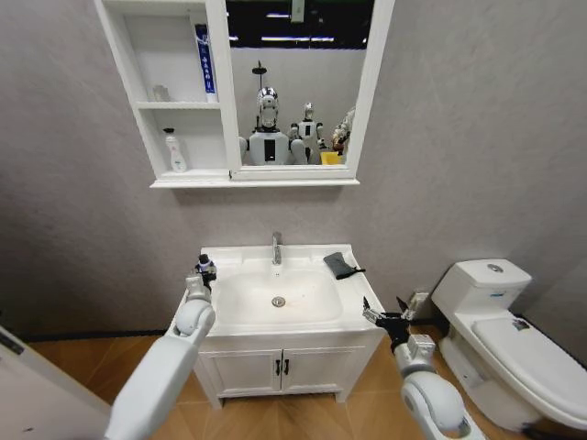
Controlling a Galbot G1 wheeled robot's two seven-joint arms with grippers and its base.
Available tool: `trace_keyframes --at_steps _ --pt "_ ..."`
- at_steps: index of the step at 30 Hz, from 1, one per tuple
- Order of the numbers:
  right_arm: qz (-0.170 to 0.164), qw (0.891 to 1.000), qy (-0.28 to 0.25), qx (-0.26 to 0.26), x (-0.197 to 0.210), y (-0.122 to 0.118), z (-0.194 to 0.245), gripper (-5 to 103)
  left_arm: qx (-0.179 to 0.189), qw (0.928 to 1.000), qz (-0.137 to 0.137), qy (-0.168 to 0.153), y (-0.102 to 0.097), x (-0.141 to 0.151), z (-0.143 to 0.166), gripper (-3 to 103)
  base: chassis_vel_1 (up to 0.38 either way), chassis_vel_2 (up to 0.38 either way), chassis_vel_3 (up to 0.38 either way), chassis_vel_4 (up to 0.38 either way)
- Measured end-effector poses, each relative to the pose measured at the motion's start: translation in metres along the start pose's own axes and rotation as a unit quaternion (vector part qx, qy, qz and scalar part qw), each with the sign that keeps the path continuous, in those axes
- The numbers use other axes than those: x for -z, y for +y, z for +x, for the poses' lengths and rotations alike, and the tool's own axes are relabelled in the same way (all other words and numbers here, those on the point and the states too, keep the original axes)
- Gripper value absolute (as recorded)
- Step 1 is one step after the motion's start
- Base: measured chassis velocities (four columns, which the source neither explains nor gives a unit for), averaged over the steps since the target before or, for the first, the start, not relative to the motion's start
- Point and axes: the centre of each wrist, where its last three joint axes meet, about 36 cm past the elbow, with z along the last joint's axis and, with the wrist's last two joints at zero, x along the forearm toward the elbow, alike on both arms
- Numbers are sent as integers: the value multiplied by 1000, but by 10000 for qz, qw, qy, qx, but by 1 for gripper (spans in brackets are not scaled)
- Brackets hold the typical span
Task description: Move facial cleanser and shampoo from washbasin to cabinet, then wipe washbasin with towel.
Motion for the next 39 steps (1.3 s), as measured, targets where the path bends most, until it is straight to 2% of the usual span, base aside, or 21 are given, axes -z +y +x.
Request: trace_keyframes --at_steps 2,3,4,5,8,9,11,12,15,20,23,24,27,33,39 --pt "-11 10000 41 -2 -3 2 2 100 -89 9998 -181 -96 21 54 15 43 0 0 0 0" --pt "-11 10000 41 -2 -3 2 2 100 -89 9998 -181 -96 21 54 15 43 0 0 0 0" --pt "5 10000 54 11 -4 3 3 100 -129 9994 -256 -174 33 86 22 43 0 0 0 0" --pt "5 10000 54 11 -4 3 3 100 -129 9994 -256 -174 33 86 22 43 0 0 0 0" --pt "10 10000 19 50 -1 5 5 100 -407 9983 -302 -274 48 150 32 43 0 0 0 0" --pt "10 10000 19 50 -1 5 5 100 -407 9983 -302 -274 48 150 32 43 0 0 0 0" --pt "10 10000 -10 69 3 6 5 100 -605 9973 -250 -326 53 185 28 43 0 0 0 0" --pt "10 10000 -10 69 3 6 5 100 -605 9973 -250 -326 53 185 28 43 0 0 0 0" --pt "12 9999 -44 97 7 7 8 100 -844 9955 -175 -391 55 225 12 43 0 0 0 0" --pt "16 9999 -67 100 10 6 10 100 -1050 9933 -110 -474 54 254 -14 43 0 0 0 0" --pt "7 9999 -93 76 13 4 12 100 -1093 9926 5 -523 51 278 -52 43 0 0 0 0" --pt "7 9999 -93 76 13 4 12 100 -1093 9926 5 -523 51 278 -52 43 0 0 0 0" --pt "-3 9999 -104 51 15 1 13 100 -1147 9917 112 -568 37 293 -91 43 0 0 0 0" --pt "7 9999 -112 19 17 -4 13 100 -1256 9906 79 -528 13 303 -126 43 0 0 0 0" --pt "-6 9999 -112 7 17 -4 10 100 -1224 9919 89 -322 4 307 -157 43 0 0 0 0"
